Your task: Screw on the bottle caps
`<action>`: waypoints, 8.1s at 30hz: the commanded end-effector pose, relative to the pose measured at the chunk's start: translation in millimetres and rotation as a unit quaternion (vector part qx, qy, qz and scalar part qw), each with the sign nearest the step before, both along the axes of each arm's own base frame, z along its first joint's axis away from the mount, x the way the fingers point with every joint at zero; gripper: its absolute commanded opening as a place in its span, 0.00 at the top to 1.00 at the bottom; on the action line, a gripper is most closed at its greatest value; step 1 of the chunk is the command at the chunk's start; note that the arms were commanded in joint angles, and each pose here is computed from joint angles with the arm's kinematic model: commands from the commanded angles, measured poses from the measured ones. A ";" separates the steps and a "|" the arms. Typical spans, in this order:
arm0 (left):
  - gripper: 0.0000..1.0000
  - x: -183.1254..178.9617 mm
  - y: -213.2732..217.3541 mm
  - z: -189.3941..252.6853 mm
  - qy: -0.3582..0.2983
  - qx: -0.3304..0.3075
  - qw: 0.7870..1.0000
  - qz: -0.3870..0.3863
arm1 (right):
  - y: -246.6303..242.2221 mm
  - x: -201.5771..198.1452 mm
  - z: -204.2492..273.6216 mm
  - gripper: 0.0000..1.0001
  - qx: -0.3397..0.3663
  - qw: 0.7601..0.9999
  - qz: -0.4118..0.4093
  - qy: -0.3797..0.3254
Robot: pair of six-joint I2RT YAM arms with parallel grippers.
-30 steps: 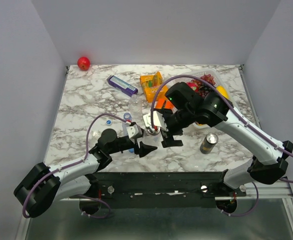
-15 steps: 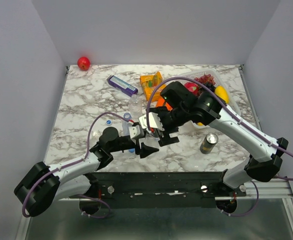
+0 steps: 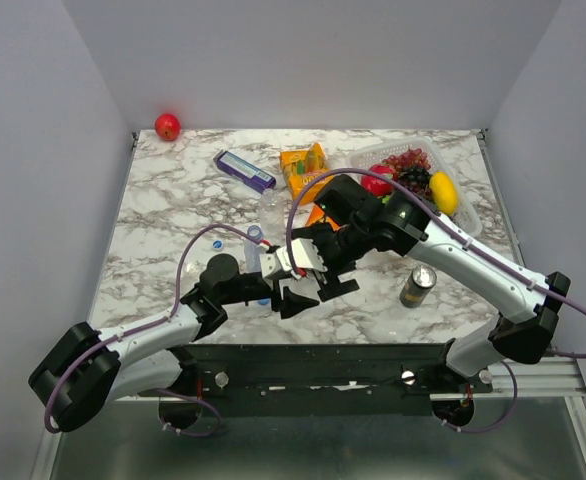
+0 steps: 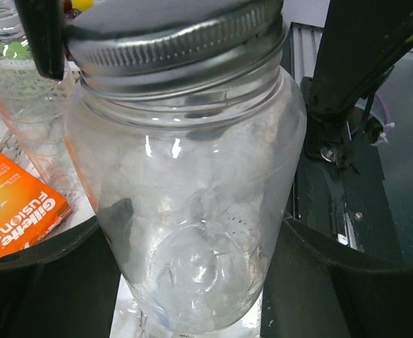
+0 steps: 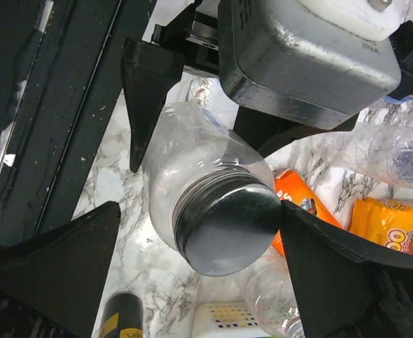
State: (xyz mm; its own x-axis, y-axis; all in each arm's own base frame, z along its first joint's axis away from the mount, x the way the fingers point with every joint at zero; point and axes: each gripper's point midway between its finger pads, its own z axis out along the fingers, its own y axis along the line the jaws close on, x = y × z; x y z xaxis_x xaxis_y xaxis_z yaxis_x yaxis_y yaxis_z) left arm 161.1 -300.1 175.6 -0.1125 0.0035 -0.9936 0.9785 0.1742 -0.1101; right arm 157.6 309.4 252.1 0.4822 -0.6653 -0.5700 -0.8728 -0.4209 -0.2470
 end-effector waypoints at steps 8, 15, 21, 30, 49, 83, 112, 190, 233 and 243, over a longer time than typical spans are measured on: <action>1.00 19.8 1.6 21.5 -0.006 -0.029 0.999 0.034 | -12.5 3.2 -4.6 0.00 -0.012 0.999 -0.032 -0.019; 1.00 24.2 3.9 14.2 0.017 -0.025 0.998 0.048 | -8.3 12.5 -2.8 0.00 -0.013 0.997 -0.069 -0.042; 1.00 25.6 2.7 12.1 0.026 -0.021 0.998 0.048 | -2.2 11.2 -4.5 0.00 -0.025 0.995 -0.065 -0.073; 1.00 28.2 3.8 16.5 0.020 -0.034 0.998 0.057 | -14.3 17.7 -15.5 0.00 -0.059 0.990 -0.099 -0.079; 1.00 39.3 9.8 16.3 0.017 -0.035 0.996 0.080 | -36.2 8.2 -15.2 0.00 -0.085 0.987 -0.120 -0.063; 1.00 -1.2 -8.9 14.8 -0.086 0.041 0.992 -0.083 | -23.5 -16.8 64.3 0.00 0.100 0.994 0.047 -0.003; 1.00 3.3 -11.6 31.3 -0.118 0.036 0.989 -0.081 | -7.6 -12.0 28.0 0.37 0.043 0.996 0.053 0.056; 1.00 48.6 8.5 80.7 -0.073 -0.013 0.989 0.129 | 13.0 28.8 15.8 0.66 0.119 0.928 -0.273 0.224; 1.00 44.8 6.7 57.7 -0.020 0.003 0.990 0.142 | -8.8 55.6 20.6 0.16 0.133 0.897 -0.385 0.171; 1.00 38.3 5.1 53.5 -0.011 0.009 0.992 0.125 | 1.7 53.5 46.1 0.19 0.178 0.892 -0.371 0.185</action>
State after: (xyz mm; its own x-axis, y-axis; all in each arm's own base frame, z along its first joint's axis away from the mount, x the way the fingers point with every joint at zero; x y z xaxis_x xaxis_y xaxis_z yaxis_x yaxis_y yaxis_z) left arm 204.3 -292.7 210.4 -0.1210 0.0492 -0.9914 0.8910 0.4457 -0.0866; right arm 209.7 309.5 279.1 -0.2860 -0.5055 -0.8140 -0.9335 0.3389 0.1175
